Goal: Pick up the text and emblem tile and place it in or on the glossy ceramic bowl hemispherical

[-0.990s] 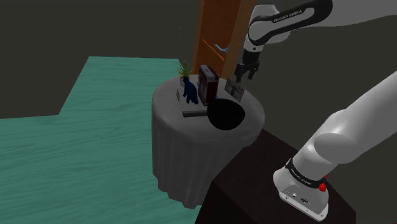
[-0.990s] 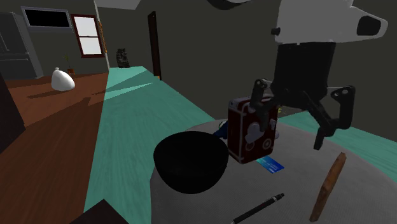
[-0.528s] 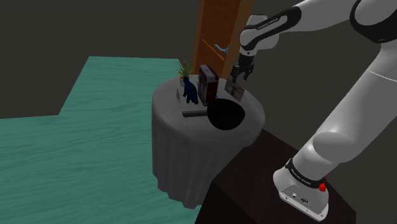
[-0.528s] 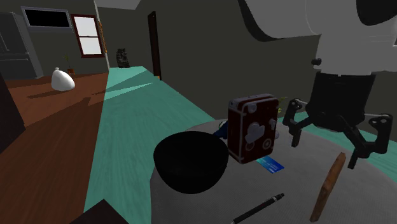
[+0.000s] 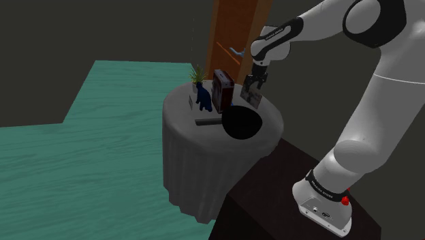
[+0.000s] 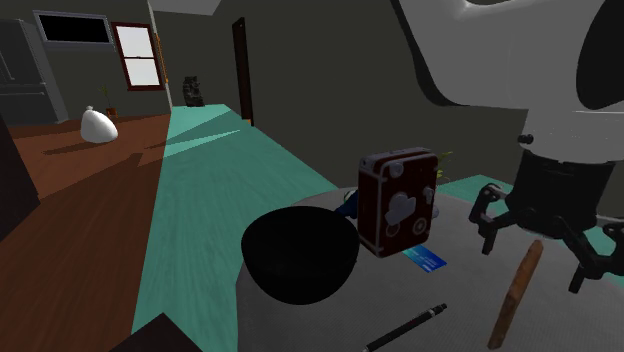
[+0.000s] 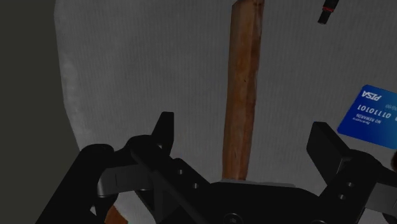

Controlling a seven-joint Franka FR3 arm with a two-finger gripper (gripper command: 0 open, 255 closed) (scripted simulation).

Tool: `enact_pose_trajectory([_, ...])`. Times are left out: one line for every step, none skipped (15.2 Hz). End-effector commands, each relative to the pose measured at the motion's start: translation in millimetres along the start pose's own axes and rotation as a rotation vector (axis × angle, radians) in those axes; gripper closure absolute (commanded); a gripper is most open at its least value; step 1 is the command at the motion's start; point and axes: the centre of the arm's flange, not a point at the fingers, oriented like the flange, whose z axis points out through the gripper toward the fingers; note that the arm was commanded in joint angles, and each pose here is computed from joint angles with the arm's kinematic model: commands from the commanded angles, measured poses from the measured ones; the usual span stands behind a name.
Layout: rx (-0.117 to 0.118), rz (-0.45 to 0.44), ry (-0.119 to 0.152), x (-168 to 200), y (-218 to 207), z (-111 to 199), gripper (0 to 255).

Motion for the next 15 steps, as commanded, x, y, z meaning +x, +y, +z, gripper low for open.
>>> enact_pose_trajectory([0.0,0.0,0.001,1.1,0.5,10.9,0])
enact_pose_trajectory([0.0,0.0,0.001,1.1,0.5,16.2,0])
enact_pose_trajectory([0.0,0.0,0.001,1.1,0.5,19.3,0])
enact_pose_trajectory([0.0,0.0,0.001,1.1,0.5,19.2,0])
enact_pose_trajectory([0.0,0.0,0.001,1.1,0.5,19.2,0])
enact_pose_trajectory([0.0,0.0,0.001,1.1,0.5,19.3,0])
enact_pose_trajectory([0.0,0.0,0.001,1.1,0.5,19.3,0])
enact_pose_trajectory([0.0,0.0,0.001,1.1,0.5,19.3,0])
enact_pose_trajectory([0.0,0.0,0.001,1.1,0.5,19.3,0])
enact_pose_trajectory([0.0,0.0,0.001,1.1,0.5,19.3,0])
enact_pose_trajectory([0.0,0.0,0.001,1.1,0.5,19.2,0])
enact_pose_trajectory([0.0,0.0,0.001,1.1,0.5,19.2,255])
enact_pose_trajectory([0.0,0.0,0.001,1.1,0.5,19.2,255])
enact_pose_trajectory([0.0,0.0,0.001,1.1,0.5,19.2,255])
enact_pose_trajectory([0.0,0.0,0.001,1.1,0.5,19.2,255])
